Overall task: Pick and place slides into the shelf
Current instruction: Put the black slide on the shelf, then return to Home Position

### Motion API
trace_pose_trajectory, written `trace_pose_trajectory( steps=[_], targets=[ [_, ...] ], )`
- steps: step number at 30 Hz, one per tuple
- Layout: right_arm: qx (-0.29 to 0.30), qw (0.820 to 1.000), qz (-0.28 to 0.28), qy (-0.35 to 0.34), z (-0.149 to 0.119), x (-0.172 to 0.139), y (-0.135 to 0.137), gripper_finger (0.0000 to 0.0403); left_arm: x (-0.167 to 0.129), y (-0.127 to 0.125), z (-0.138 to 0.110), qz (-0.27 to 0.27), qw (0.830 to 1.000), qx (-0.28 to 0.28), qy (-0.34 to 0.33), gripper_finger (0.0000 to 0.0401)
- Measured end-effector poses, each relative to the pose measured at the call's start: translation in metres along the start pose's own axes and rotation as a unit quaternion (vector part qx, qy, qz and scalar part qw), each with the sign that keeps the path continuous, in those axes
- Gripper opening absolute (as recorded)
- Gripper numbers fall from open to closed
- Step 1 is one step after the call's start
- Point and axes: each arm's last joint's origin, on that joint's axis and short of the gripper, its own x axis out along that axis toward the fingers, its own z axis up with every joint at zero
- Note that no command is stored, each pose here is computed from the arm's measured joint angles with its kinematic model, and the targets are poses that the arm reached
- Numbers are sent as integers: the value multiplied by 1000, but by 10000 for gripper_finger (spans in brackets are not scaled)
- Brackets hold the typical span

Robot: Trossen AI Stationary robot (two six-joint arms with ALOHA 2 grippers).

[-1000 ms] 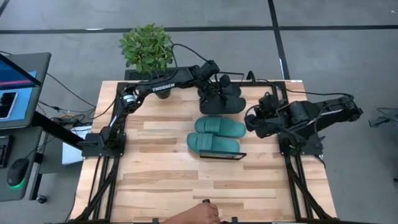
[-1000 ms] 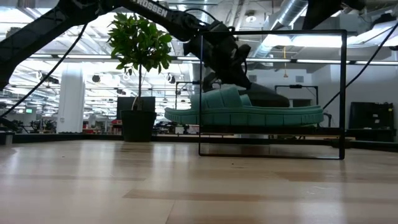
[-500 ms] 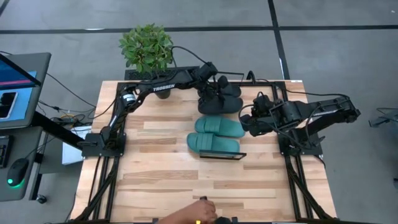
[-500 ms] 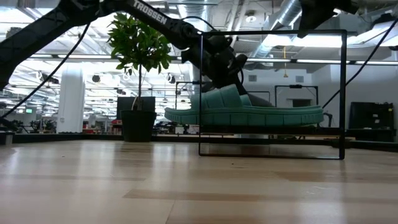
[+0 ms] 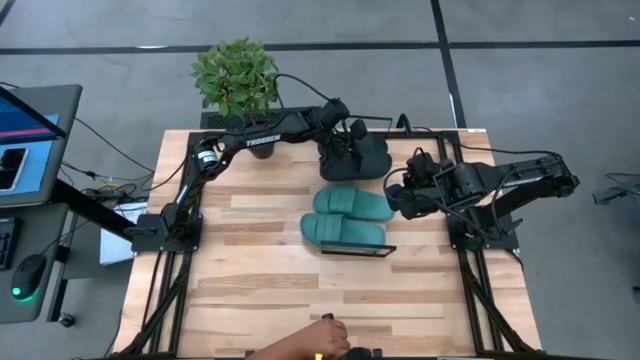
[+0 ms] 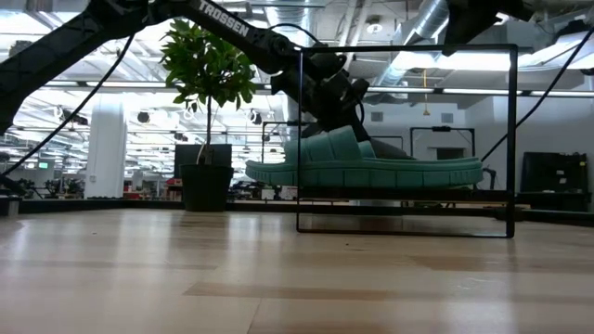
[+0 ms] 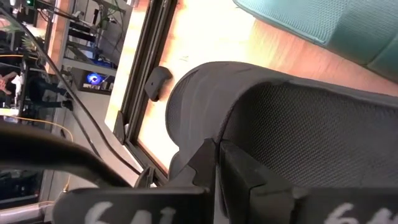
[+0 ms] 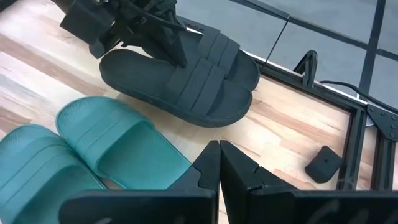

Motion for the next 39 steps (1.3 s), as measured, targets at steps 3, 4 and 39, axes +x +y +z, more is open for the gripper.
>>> trace_pose_trajectory(
  steps=[3,4,39],
  targets=[
    [1,1000,1,0,0,0,0,0,0,-1,0,-6,1000,-3,0,0],
    [1,1000,1,0,0,0,0,0,0,-2,0,-8,1000,-4,0,1],
    [16,1000,17,-6,2,0,4,0,3,-4,6,-23,1000,20,-7,108]
  ],
)
